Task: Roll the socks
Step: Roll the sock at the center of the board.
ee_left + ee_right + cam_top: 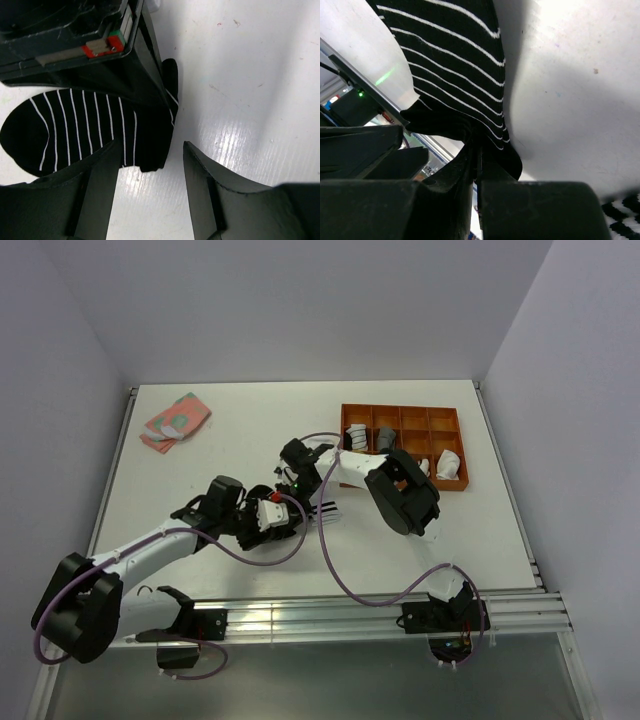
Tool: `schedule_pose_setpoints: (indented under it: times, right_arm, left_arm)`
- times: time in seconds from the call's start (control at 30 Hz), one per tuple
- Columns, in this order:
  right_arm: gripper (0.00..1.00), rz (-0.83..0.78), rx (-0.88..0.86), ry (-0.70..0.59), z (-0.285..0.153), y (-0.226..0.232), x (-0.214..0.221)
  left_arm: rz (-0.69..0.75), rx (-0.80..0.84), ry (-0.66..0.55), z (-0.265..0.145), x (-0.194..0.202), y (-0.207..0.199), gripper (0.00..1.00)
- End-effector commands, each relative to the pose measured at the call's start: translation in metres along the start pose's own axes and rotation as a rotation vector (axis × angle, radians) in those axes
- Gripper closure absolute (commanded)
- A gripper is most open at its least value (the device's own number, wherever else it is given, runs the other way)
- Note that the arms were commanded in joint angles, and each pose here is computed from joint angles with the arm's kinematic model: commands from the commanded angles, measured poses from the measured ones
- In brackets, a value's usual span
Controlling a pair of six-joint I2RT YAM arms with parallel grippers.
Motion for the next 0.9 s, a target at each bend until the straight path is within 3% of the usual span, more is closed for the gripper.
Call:
schedule_pose_setpoints:
  times: [0.0,0.87]
  right_arm:
    - [1.0,0.023,-0.018,0.02,-0.001,0.005,-0.003]
    - [1.0,0.028,-0.038,0.026,-0.011,0.001,0.011]
  left_arm:
    - [0.042,-0.02,-0.019,0.007,-0.005,0.004,0.42]
    - [-0.021,0.124,0.035,0.033,0.009,-0.004,0.48]
Point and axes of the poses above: each gripper's point midway between its finger pads, its own z axis out along the fingers, its own y axis along the line the jaws close on, x = y × z, the point moved 6 cm from there along -z, back along the fingers, and after that the axes turned 9 degrees about z, right-handed, at the moved point
